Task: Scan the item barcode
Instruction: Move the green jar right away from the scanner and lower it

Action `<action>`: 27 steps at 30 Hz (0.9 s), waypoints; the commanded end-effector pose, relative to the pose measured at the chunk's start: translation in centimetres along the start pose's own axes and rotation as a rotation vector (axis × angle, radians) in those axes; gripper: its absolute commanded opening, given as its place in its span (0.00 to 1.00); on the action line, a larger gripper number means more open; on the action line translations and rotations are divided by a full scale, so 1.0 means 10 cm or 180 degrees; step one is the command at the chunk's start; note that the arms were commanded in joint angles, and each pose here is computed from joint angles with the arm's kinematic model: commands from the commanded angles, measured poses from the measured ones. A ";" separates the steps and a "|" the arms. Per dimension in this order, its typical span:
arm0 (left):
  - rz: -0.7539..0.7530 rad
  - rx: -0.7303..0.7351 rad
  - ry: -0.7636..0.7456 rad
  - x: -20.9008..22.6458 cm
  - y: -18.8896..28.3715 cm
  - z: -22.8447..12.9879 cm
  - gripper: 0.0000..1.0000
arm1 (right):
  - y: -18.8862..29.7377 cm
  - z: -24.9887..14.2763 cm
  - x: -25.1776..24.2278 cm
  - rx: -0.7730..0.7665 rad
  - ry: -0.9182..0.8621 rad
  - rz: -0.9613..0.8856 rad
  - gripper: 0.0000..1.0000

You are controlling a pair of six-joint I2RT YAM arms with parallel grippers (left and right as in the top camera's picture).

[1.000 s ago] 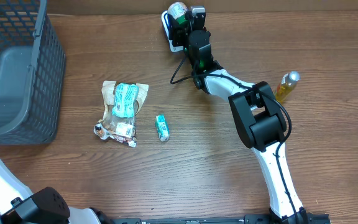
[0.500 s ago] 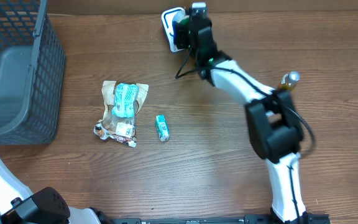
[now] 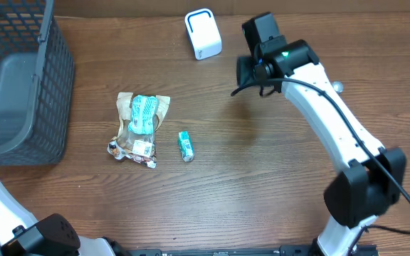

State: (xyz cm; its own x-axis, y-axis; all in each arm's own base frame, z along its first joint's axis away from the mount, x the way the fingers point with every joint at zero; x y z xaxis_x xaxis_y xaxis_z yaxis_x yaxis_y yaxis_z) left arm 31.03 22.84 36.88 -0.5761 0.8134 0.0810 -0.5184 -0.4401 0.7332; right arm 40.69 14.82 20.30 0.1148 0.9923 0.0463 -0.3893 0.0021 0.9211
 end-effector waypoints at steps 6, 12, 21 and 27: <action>-0.0017 -0.0043 -0.0061 -0.01 0.02 0.04 1.00 | -0.46 -0.24 -0.45 0.0466 -0.0338 -0.0378 0.24; -0.0017 -0.0043 -0.0061 -0.01 0.02 0.04 0.99 | -0.61 -0.29 -0.69 0.0645 -0.0611 -0.0349 0.24; -0.0016 -0.0042 -0.0061 -0.01 0.02 0.04 0.99 | -0.79 -0.55 -0.72 0.0991 -0.0722 -0.0132 0.27; -0.0017 -0.0043 -0.0061 -0.01 0.02 0.04 1.00 | -0.91 -0.65 -0.75 0.1005 -0.0721 -0.0139 0.34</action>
State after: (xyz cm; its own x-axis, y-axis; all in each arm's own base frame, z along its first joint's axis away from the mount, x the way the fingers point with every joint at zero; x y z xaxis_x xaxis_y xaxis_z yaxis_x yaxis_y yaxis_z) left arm 31.03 22.84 36.88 -0.5761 0.8134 0.0810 -0.5184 -0.4401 0.7332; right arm 37.59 8.02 9.37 0.3356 0.9409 0.0463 -0.0887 -0.0174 0.9959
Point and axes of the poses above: each gripper's point midway between its finger pads, its own y axis back along the fingers, its own x axis along the line the jaws close on, z = x × y, the point moved 5 cm from there along y, back along the fingers, and after that the axes turned 7 degrees about -y, right-handed, at the moved point
